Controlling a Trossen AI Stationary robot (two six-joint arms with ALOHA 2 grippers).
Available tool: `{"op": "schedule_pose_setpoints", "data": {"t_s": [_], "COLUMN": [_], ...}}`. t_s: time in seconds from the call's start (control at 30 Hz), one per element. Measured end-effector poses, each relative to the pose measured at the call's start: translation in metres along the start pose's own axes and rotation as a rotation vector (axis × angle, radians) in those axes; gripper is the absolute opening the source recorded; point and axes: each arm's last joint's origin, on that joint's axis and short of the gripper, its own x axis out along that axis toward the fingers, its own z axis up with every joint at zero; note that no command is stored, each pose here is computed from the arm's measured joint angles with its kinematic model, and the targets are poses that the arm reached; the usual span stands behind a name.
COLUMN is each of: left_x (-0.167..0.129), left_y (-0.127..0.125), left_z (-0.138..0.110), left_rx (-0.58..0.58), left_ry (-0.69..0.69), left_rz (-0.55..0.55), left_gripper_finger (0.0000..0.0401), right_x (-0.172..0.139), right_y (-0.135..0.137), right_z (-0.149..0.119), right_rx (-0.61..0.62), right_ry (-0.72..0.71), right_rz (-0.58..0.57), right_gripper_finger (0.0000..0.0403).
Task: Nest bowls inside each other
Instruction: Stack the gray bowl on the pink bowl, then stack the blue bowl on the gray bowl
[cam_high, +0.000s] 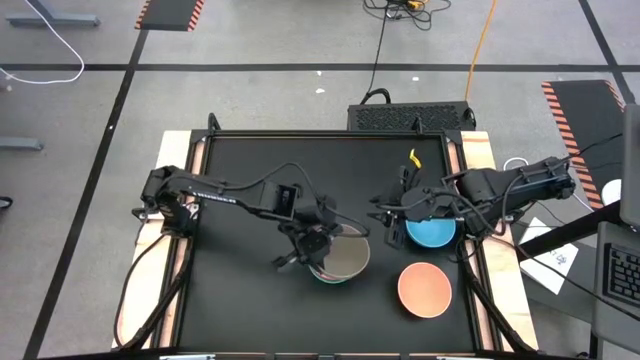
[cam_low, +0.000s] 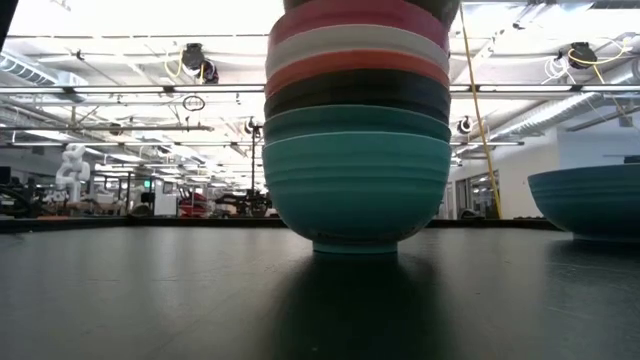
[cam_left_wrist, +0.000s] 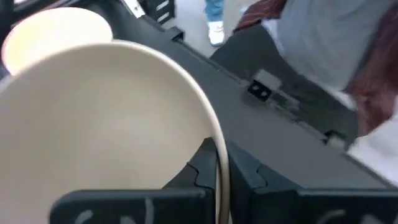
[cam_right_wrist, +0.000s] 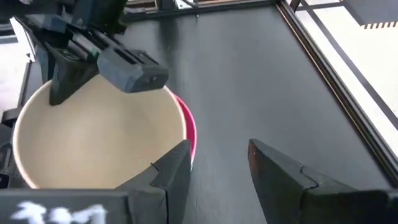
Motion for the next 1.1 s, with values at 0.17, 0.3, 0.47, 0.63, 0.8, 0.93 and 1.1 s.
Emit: {"op": "schedule_pose_setpoints", "data": {"t_s": [0.17, 0.3, 0.47, 0.63, 0.8, 0.93, 1.1], "left_x": [0.014, 0.023, 0.027, 0.028, 0.026, 0.021, 0.023], "left_y": [0.002, 0.007, 0.009, 0.008, 0.008, 0.006, 0.005], "left_z": [-0.007, -0.024, -0.034, -0.034, -0.034, -0.031, -0.030], "left_rx": [-0.011, -0.040, -0.060, -0.065, -0.091, -0.086, -0.091], "left_ry": [-0.004, 0.036, 0.057, 0.069, 0.078, 0.069, 0.067], "left_rz": [0.055, 0.106, 0.128, 0.144, 0.187, 0.198, 0.194], "left_gripper_finger": [0.0009, 0.0007, 0.0007, 0.0012, 0.0062, 0.0130, 0.0224], "right_x": [0.006, 0.006, 0.006, 0.006, 0.006, 0.006, 0.006], "right_y": [0.000, 0.001, 0.001, 0.001, 0.001, 0.001, 0.001], "right_z": [-0.005, -0.006, -0.006, -0.006, -0.006, -0.006, -0.007], "right_rx": [0.004, 0.020, 0.027, 0.030, 0.045, 0.048, 0.046], "right_ry": [0.018, 0.021, 0.021, 0.021, 0.022, 0.022, 0.023], "right_rz": [-0.006, -0.007, -0.006, -0.007, -0.007, -0.006, -0.004], "right_gripper_finger": [0.0153, 0.0153, 0.0153, 0.0153, 0.0153, 0.0153, 0.0153]}}
